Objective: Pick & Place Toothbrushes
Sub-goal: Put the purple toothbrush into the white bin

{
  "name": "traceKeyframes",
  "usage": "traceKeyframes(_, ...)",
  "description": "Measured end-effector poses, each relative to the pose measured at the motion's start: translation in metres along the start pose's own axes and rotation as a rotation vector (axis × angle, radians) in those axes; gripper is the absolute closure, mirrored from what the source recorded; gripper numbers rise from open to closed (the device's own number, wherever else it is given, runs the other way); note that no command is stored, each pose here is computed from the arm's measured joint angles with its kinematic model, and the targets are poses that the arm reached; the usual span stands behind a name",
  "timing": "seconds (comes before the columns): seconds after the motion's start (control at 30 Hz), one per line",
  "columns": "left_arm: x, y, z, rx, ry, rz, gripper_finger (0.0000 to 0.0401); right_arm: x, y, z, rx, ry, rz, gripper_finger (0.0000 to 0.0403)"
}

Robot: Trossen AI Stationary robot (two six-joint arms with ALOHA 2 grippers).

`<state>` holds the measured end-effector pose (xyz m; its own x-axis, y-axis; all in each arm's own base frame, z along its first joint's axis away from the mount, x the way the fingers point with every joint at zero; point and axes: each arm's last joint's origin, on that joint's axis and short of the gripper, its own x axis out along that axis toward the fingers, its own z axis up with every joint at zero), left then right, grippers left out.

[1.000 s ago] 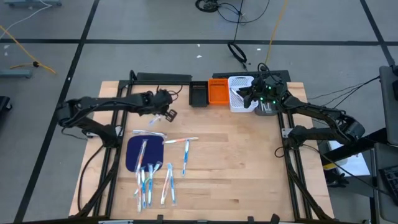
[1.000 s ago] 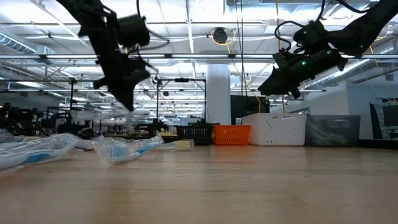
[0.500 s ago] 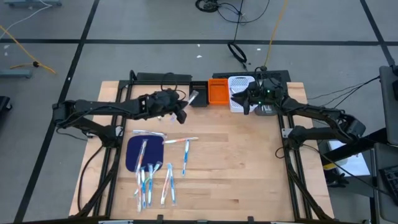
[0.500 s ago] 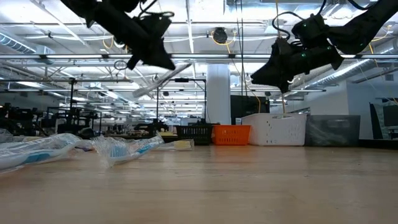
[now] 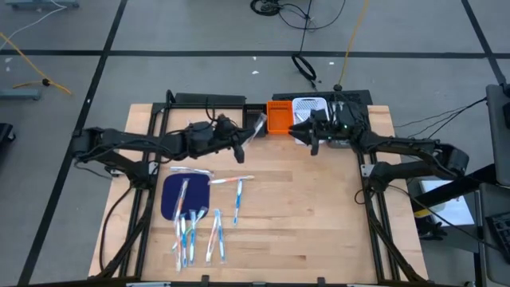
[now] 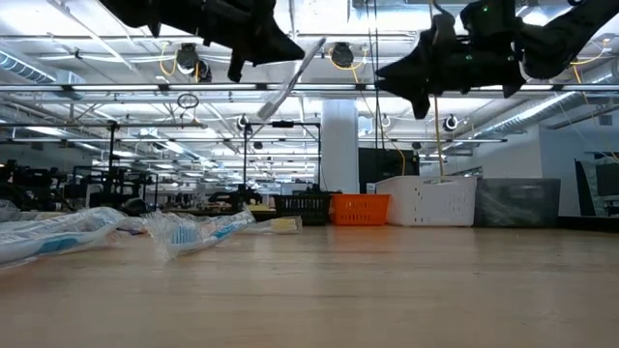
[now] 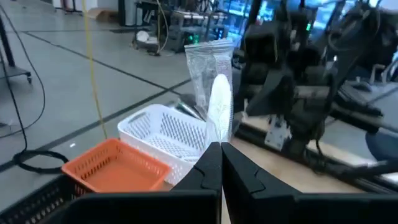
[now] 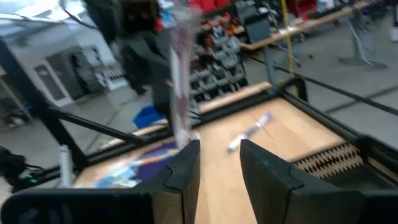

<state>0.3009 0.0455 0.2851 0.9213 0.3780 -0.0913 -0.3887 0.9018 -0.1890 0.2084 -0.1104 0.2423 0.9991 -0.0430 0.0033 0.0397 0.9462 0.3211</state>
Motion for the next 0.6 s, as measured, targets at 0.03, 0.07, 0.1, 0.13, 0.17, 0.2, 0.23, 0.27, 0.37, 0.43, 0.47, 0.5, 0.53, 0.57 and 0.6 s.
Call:
traceKeyframes(0.03,0.003,-0.003,-0.001,0.0,-0.023,-0.011,0.0401,0.001,0.003,0.001,-0.005,-0.012,0.017,0.0298)
traceKeyframes(0.07,0.006,-0.005,-0.001,-0.002,-0.05,-0.023,0.0401,0.002,0.006,0.001,-0.008,-0.02,0.031,0.0298)
traceKeyframes(0.1,0.008,-0.007,-0.003,-0.001,-0.062,-0.03,0.0401,0.003,0.008,0.002,-0.013,-0.027,0.046,0.0298)
traceKeyframes(0.13,0.01,-0.008,-0.005,0.005,-0.062,-0.033,0.0401,0.004,0.011,0.002,-0.018,-0.034,0.058,0.0298)
traceKeyframes(0.17,0.012,-0.01,-0.007,0.006,-0.07,-0.039,0.0401,0.005,0.013,0.002,-0.023,-0.04,0.068,0.0298)
traceKeyframes(0.2,0.015,-0.011,-0.01,0.005,-0.088,-0.045,0.0401,0.005,0.015,0.003,-0.027,-0.047,0.078,0.0298)
traceKeyframes(0.23,0.018,-0.013,-0.011,0.002,-0.101,-0.051,0.0401,0.006,0.016,0.003,-0.028,-0.053,0.087,0.0298)
traceKeyframes(0.27,0.019,-0.013,-0.013,0.002,-0.104,-0.053,0.0401,0.006,0.018,0.003,-0.029,-0.058,0.094,0.0298)
traceKeyframes(0.37,0.025,-0.015,-0.016,-0.009,-0.149,-0.062,0.0401,0.008,0.022,0.004,-0.024,-0.068,0.114,0.0298)
traceKeyframes(0.43,0.029,-0.015,-0.02,-0.014,-0.158,-0.064,0.0401,0.008,0.024,0.004,-0.028,-0.076,0.127,0.0298)
traceKeyframes(0.47,0.032,-0.015,-0.022,-0.016,-0.167,-0.066,0.0401,0.009,0.025,0.004,-0.031,-0.08,0.131,0.0298)
traceKeyframes(0.5,0.034,-0.016,-0.024,-0.018,-0.173,-0.067,0.0401,0.009,0.026,0.004,-0.032,-0.083,0.134,0.0298)
traceKeyframes(0.53,0.037,-0.017,-0.025,-0.021,-0.181,-0.071,0.0401,0.009,0.027,0.004,-0.033,-0.084,0.138,0.0298)
traceKeyframes(0.57,0.04,-0.018,-0.026,-0.021,-0.183,-0.073,0.0401,0.009,0.028,0.004,-0.033,-0.085,0.141,0.0298)
traceKeyframes(0.6,0.043,-0.02,-0.026,-0.02,-0.185,-0.074,0.0401,0.009,0.028,0.004,-0.035,-0.087,0.144,0.0298)
